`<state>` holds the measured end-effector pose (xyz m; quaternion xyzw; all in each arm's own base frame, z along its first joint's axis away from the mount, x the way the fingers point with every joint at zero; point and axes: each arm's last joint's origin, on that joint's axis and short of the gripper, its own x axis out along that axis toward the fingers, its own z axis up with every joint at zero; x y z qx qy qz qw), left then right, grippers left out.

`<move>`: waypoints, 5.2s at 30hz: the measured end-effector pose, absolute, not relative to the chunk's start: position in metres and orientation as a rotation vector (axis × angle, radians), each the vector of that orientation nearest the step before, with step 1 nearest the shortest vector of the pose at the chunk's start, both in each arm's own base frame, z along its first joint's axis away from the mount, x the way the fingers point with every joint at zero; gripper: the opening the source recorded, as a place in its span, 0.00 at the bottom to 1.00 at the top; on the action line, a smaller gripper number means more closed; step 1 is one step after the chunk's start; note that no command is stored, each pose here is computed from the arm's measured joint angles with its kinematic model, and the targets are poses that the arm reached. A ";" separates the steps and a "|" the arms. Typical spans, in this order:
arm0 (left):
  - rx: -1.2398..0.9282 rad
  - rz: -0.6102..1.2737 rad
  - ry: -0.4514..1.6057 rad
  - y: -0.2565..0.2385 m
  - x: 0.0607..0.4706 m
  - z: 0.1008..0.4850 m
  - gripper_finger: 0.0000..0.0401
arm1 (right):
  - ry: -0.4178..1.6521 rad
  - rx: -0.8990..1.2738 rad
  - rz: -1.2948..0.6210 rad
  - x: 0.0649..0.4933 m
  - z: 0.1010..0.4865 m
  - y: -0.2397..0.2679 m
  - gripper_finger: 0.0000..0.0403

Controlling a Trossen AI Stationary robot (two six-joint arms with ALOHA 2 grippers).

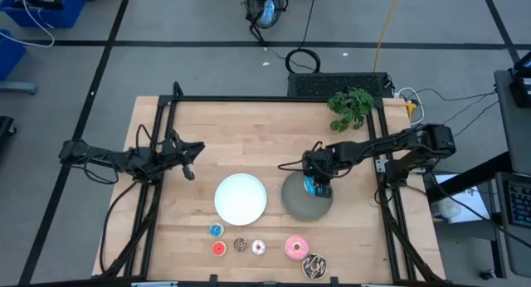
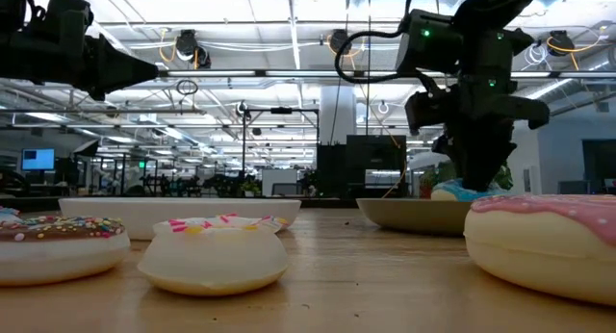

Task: Pick & Place donuts
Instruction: Put the big blue donut on the gray plate, then put the big black donut on the gray plate

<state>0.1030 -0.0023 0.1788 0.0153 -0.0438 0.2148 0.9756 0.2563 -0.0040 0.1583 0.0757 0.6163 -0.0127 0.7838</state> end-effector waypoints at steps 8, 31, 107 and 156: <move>0.032 0.433 -0.084 -0.002 0.103 0.178 0.13 | 1.337 0.147 -0.050 0.256 0.158 -0.005 0.21; 0.044 0.436 -0.083 -0.002 0.103 0.178 0.13 | 1.320 0.144 -0.052 0.278 0.216 -0.003 0.47; 0.102 0.470 -0.150 -0.001 0.101 0.187 0.13 | 1.415 0.108 0.067 0.289 0.241 0.270 0.27; 0.140 0.473 -0.148 -0.001 0.101 0.188 0.13 | 1.418 0.203 0.077 0.276 0.137 0.249 0.65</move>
